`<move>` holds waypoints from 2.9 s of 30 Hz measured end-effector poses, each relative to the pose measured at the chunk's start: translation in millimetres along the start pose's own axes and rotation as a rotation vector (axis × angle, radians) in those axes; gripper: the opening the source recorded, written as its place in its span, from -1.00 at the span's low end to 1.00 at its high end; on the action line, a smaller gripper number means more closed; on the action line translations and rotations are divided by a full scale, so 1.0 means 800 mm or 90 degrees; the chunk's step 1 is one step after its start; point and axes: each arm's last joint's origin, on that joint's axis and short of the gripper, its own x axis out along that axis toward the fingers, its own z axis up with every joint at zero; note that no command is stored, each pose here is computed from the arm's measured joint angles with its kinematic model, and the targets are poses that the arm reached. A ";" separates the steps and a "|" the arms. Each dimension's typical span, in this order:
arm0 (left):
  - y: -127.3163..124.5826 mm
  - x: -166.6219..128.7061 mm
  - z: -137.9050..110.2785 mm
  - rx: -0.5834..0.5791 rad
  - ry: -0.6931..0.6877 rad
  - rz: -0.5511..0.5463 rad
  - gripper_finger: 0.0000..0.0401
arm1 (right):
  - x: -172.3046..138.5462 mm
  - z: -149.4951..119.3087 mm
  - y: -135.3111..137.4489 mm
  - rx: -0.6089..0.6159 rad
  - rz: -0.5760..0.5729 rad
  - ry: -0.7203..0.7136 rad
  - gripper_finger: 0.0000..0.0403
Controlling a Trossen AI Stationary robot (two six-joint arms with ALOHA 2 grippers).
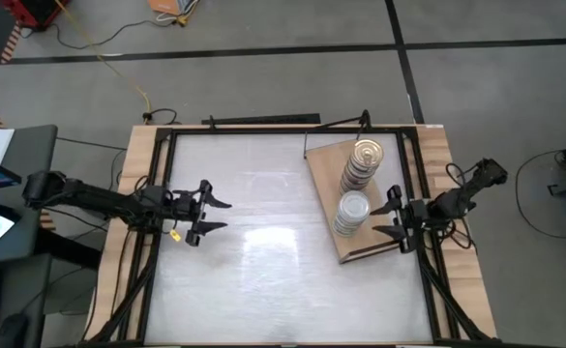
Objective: Stack canned seafood by type on shelf
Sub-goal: Return to Home Position
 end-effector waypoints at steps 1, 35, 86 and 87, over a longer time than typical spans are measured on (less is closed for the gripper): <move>0.000 -0.001 0.000 0.001 0.003 0.000 0.14 | 0.000 -0.003 0.000 0.002 0.000 0.003 0.06; -0.004 -0.003 -0.014 0.028 0.075 -0.062 0.14 | -0.018 0.032 0.015 0.008 0.201 0.098 0.06; 0.000 -0.025 -0.070 -0.053 0.392 0.049 0.14 | -0.019 0.026 0.015 -0.024 0.217 0.129 0.06; 0.000 -0.026 -0.071 -0.058 0.400 0.051 0.14 | -0.019 0.026 0.015 -0.024 0.217 0.129 0.06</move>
